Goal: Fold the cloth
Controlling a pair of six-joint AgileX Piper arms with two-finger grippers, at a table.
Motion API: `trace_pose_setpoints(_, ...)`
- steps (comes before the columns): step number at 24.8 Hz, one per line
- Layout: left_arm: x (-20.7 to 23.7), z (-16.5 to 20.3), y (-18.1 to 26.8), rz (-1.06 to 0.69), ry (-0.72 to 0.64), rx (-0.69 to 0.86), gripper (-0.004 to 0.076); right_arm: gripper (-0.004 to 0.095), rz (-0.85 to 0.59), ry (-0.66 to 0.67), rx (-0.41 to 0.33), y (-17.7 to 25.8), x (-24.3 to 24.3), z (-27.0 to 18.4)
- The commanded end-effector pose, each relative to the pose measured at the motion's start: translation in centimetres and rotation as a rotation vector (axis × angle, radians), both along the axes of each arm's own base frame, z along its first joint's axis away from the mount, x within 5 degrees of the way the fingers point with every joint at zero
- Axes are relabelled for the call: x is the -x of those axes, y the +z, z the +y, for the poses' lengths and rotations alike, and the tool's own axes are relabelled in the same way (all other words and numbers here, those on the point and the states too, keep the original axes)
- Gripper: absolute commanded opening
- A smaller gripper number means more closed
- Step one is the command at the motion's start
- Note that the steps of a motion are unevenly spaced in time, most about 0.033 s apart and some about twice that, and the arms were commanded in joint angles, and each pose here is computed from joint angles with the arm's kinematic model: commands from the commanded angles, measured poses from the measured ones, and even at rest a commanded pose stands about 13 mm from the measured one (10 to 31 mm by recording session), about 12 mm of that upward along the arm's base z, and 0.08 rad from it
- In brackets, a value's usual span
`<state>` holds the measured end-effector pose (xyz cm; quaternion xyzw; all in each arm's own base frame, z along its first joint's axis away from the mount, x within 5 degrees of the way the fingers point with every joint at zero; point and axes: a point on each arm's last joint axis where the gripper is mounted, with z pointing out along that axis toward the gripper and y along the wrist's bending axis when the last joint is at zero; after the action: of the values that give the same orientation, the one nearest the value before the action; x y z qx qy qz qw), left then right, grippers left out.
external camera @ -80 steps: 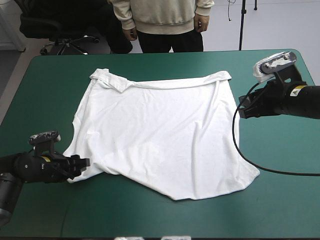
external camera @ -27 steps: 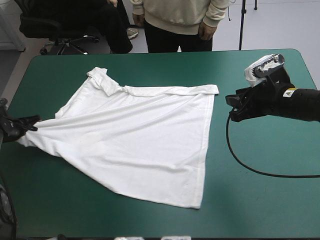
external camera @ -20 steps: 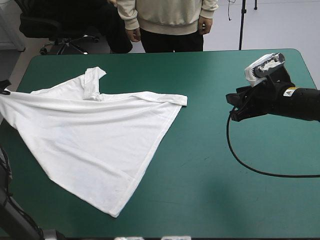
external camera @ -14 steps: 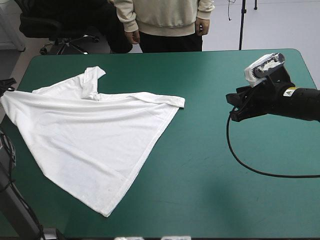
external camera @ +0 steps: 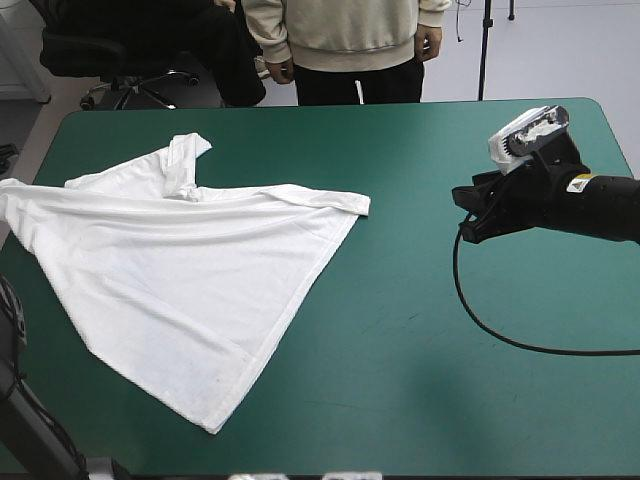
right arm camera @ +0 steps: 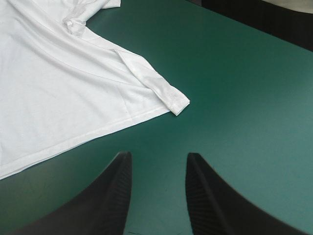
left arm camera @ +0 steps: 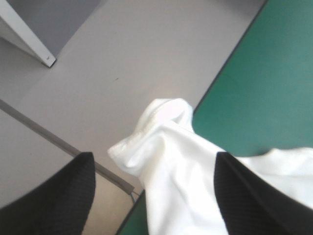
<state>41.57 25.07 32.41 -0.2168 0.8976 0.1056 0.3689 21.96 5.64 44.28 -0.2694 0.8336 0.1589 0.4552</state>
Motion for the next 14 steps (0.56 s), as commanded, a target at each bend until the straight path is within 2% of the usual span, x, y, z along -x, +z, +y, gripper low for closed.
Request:
trace_pose_setpoints(1,3.5,-3.4,8.8,-0.193,-0.096,-0.009,0.0471,0.0347,-0.087,-0.014,-0.032,1.5,0.5,-0.2)
trace_pose_setpoints(6,6.8,-8.9,12.2,-0.216,-0.267,0.091,0.0405,0.0347,-0.085,-0.010,-0.017,1.5,0.5,-0.2)
trace_pose_setpoints(9,9.5,-12.6,13.3,-0.206,-0.346,0.084,0.0383,0.0347,-0.081,-0.006,-0.021,1.5,0.6,-0.2)
trace_pose_setpoints(12,15.5,-18.0,11.7,-0.164,-0.435,0.094,0.0383,0.0347,-0.082,0.000,-0.026,1.6,0.9,-0.1)
trace_pose_setpoints(13,16.7,-18.8,10.6,-0.140,-0.443,0.110,0.0383,0.0347,-0.086,0.000,-0.026,1.7,1.0,-0.1)
trace_pose_setpoints(14,20.0,-20.5,9.6,-0.133,-0.475,0.102,0.0383,0.0347,-0.092,0.001,-0.031,1.8,1.2,-0.1)
